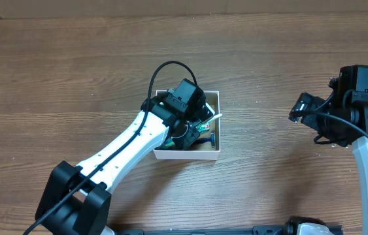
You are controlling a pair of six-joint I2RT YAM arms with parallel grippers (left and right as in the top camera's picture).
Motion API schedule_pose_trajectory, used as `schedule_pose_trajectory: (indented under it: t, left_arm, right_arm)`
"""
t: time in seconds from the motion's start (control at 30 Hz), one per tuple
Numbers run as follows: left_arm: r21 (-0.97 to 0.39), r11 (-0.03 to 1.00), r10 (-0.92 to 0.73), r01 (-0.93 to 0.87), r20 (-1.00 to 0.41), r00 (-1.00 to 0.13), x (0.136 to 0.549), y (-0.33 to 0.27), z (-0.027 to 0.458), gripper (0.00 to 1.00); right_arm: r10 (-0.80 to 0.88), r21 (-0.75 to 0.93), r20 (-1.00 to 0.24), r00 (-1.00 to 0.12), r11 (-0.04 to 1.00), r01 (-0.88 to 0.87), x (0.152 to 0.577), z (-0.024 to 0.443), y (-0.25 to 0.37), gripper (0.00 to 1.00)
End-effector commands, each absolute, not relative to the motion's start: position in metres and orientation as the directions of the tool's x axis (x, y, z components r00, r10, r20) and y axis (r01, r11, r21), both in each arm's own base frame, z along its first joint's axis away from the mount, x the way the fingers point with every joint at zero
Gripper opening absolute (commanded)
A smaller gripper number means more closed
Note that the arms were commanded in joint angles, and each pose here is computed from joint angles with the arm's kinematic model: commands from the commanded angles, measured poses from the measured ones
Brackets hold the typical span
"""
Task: Pack container
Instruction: 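Lower the toothbrush into the box and release it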
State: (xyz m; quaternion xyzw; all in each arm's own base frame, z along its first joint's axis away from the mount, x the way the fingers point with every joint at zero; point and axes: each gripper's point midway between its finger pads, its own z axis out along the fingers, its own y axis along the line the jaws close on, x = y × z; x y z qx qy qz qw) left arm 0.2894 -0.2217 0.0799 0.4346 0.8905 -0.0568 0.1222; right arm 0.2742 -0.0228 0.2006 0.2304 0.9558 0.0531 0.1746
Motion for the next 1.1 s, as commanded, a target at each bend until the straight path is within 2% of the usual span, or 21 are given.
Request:
schedule_pose_trajectory:
  t: [0.0, 0.27, 0.3, 0.33, 0.37, 0.43, 0.5, 0.6, 0.7, 0.87, 0.97, 1.07]
  left_arm:
    - [-0.026, 0.673, 0.719, 0.739, -0.213, -0.662, 0.279, -0.212, 0.080, 0.04]
    - [0.000, 0.682, 0.717, 0.732, -0.200, -0.668, 0.280, -0.207, 0.080, 0.04]
    - [0.000, 0.682, 0.717, 0.732, -0.200, -0.668, 0.280, -0.207, 0.080, 0.10]
    - [0.000, 0.682, 0.717, 0.732, -0.200, -0.668, 0.280, -0.207, 0.080, 0.30]
    - [0.000, 0.682, 0.717, 0.732, -0.200, -0.668, 0.280, -0.207, 0.080, 0.41]
    - [0.001, 0.681, 0.716, 0.732, -0.207, -0.666, 0.282, -0.208, 0.080, 0.84]
    - [0.005, 0.682, 0.713, 0.731, -0.225, -0.664, 0.285, -0.211, 0.083, 1.00]
    - [0.003, 0.715, 0.671, 0.699, -0.281, -0.686, 0.296, -0.219, 0.102, 1.00]
    - [0.023, 0.722, 0.648, 0.692, -0.372, -0.664, 0.303, -0.227, 0.147, 1.00]
    - [0.107, 0.882, 0.449, 0.459, -0.489, -0.748, 0.318, -0.186, 0.215, 1.00]
    - [0.077, 0.938, 0.326, 0.339, -0.532, -0.782, 0.320, -0.159, 0.234, 1.00]
    - [0.002, 0.994, 0.090, 0.109, -0.580, -0.810, 0.330, -0.108, 0.253, 1.00]
  right_arm:
    - [0.457, 0.184, -0.316, -0.832, 0.889, 0.419, 0.274, 0.202, -0.023, 1.00]
    - [0.457, 0.182, -0.310, -0.834, 0.889, 0.420, 0.273, 0.201, -0.023, 1.00]
    - [0.457, 0.182, -0.310, -0.834, 0.889, 0.420, 0.273, 0.202, -0.023, 1.00]
    - [0.457, 0.182, -0.310, -0.834, 0.889, 0.420, 0.273, 0.202, -0.023, 1.00]
    - [0.457, 0.182, -0.310, -0.834, 0.889, 0.420, 0.273, 0.202, -0.023, 1.00]
    - [0.457, 0.182, -0.310, -0.834, 0.889, 0.420, 0.273, 0.202, -0.023, 1.00]
    - [0.458, 0.182, -0.310, -0.834, 0.889, 0.420, 0.273, 0.201, -0.023, 1.00]
    - [0.457, 0.183, -0.310, -0.833, 0.889, 0.420, 0.273, 0.202, -0.023, 1.00]
    - [0.457, 0.185, -0.317, -0.831, 0.889, 0.418, 0.274, 0.202, -0.023, 1.00]
    - [0.409, 0.187, -0.366, -0.836, 0.912, 0.364, 0.286, 0.207, -0.020, 1.00]
    - [0.331, 0.185, -0.424, -0.843, 0.943, 0.277, 0.299, 0.214, -0.006, 1.00]
    - [0.234, 0.170, -0.514, -0.825, 0.971, 0.170, 0.325, 0.228, 0.020, 1.00]
